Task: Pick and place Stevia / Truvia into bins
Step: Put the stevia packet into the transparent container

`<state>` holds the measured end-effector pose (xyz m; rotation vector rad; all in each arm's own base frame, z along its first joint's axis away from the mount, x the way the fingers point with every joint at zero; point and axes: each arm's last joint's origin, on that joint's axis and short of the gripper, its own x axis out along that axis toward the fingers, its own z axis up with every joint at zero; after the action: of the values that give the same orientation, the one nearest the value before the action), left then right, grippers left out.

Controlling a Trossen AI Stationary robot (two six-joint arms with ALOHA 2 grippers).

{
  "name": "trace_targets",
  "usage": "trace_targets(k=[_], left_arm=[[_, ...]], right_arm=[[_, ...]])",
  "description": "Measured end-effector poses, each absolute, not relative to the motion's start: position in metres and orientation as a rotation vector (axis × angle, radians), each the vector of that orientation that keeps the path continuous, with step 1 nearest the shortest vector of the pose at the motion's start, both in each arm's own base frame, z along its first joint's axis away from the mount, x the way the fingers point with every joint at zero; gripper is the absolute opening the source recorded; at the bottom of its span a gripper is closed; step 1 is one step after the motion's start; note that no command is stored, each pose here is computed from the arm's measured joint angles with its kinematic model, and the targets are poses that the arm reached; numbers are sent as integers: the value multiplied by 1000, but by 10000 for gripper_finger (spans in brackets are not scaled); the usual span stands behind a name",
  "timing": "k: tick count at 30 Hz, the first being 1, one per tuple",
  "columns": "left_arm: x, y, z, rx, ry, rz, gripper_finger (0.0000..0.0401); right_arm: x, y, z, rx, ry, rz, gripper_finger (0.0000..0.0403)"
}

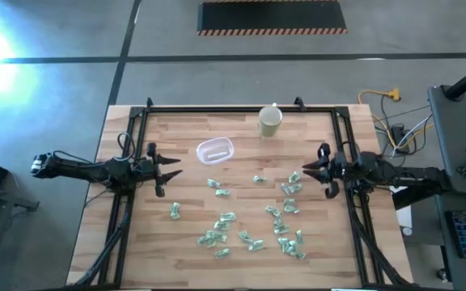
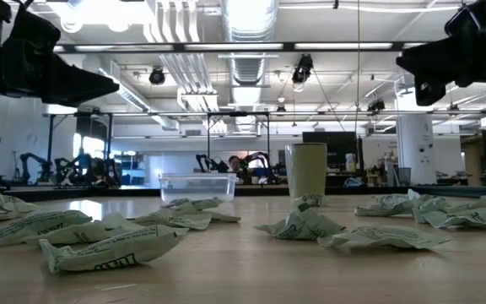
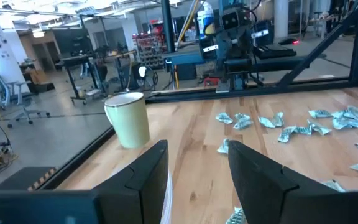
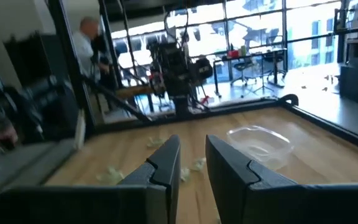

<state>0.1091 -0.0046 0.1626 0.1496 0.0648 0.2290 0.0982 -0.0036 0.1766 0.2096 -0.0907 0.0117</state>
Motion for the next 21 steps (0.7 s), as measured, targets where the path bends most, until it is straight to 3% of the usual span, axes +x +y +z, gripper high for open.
trace_targets(k=[11,21], left_arm=[[109,-5,178,34,-98,228,153],[109,-5,181,23,-129,228,153]], right_arm=[[98,-4,181,330,-135,16,68],[96,-4,190,117,-239,-16,68]])
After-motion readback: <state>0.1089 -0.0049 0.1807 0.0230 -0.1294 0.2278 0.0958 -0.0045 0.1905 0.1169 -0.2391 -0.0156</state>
